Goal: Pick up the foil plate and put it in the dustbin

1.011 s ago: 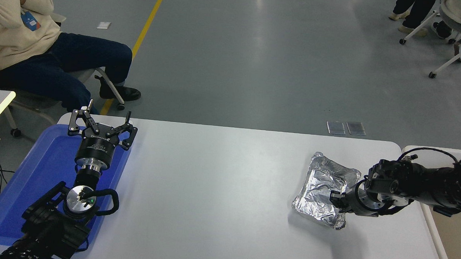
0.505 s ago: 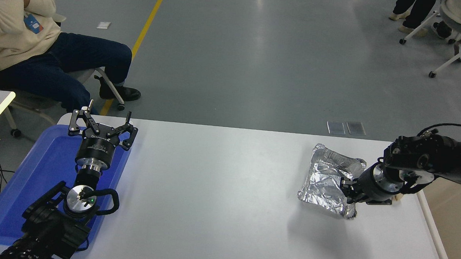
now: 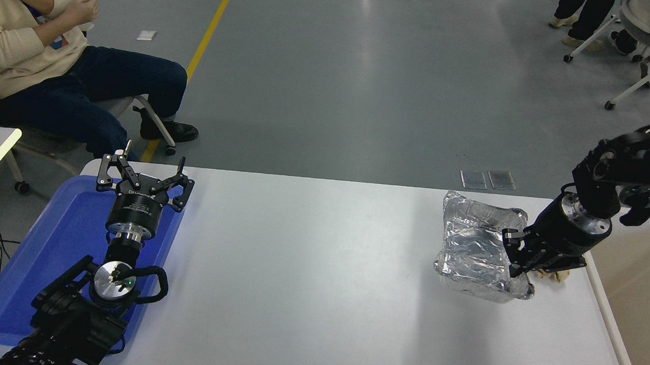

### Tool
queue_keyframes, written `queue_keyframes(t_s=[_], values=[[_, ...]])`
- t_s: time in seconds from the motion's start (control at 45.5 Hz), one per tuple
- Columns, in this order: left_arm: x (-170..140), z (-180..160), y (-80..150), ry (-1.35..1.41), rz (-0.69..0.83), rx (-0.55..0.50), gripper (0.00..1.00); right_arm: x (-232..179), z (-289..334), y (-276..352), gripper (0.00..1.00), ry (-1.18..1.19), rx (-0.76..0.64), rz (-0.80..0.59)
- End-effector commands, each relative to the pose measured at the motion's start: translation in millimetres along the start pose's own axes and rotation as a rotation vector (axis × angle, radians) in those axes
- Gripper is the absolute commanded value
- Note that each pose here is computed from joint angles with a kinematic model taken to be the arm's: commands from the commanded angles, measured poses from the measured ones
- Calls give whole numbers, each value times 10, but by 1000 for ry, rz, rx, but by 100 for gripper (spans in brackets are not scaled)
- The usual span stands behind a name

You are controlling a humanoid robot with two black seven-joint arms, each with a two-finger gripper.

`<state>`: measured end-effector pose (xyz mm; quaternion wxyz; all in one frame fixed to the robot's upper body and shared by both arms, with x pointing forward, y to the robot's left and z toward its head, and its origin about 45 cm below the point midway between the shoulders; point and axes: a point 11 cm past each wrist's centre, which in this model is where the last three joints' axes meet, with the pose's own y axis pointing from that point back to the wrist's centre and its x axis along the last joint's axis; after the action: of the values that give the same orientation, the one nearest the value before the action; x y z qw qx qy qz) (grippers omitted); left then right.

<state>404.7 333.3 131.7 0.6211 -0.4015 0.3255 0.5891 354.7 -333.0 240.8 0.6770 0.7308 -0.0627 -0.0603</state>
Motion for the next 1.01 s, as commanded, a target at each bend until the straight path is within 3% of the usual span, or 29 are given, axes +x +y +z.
queue_keyframes(t_s=[0.0, 0.637, 0.989], values=[[0, 2, 0, 0, 0, -1, 100, 49, -95, 385, 0, 40, 15, 32], [0, 2, 0, 0, 0, -1, 100, 190, -125, 1463, 0, 45, 59, 263], [0, 0, 1, 0, 0, -1, 100, 106, -117, 1584, 0, 52, 45, 270]])
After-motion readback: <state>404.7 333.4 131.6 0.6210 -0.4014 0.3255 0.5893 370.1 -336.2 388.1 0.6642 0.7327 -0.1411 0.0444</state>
